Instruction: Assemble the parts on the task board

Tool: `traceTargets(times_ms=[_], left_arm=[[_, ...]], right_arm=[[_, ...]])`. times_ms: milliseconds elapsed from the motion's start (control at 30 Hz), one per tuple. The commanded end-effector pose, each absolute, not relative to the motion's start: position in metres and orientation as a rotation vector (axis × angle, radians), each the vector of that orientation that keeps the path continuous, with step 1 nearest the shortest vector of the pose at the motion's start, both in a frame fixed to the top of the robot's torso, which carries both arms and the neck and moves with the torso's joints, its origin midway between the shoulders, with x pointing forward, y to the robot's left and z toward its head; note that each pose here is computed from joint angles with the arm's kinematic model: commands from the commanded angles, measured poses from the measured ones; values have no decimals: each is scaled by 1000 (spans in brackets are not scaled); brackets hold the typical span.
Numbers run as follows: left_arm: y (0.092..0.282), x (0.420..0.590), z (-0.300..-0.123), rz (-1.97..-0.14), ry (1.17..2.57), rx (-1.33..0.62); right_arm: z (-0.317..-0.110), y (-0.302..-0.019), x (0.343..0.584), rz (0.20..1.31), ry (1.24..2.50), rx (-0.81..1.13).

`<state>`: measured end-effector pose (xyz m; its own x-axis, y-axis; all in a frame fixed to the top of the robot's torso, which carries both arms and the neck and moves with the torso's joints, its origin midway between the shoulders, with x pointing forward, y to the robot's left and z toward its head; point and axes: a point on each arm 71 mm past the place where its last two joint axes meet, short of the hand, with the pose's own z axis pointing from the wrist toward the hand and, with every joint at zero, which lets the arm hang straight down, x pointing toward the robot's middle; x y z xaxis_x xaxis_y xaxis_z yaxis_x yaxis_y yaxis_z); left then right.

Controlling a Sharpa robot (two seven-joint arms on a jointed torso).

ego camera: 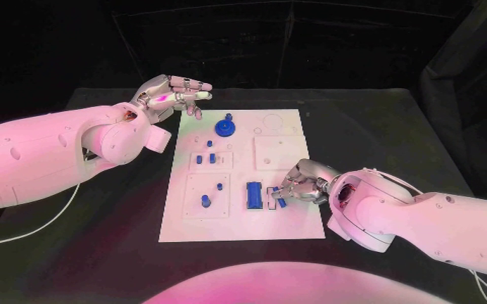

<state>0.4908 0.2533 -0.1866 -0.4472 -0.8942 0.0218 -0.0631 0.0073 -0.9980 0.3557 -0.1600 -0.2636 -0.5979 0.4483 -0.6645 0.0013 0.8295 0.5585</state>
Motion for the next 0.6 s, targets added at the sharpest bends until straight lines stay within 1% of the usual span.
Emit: traceTargets(times_ms=[33, 433, 600], left_arm=[[251, 490, -185, -1536, 1595, -1003], [251, 490, -185, -1535, 1596, -1004], [251, 490, -185, -1535, 1596, -1004]], right_arm=[[-264, -157, 356, 639, 2134, 321], [-269, -153, 358, 607, 2189, 273], [-269, -150, 358, 605, 2186, 251]])
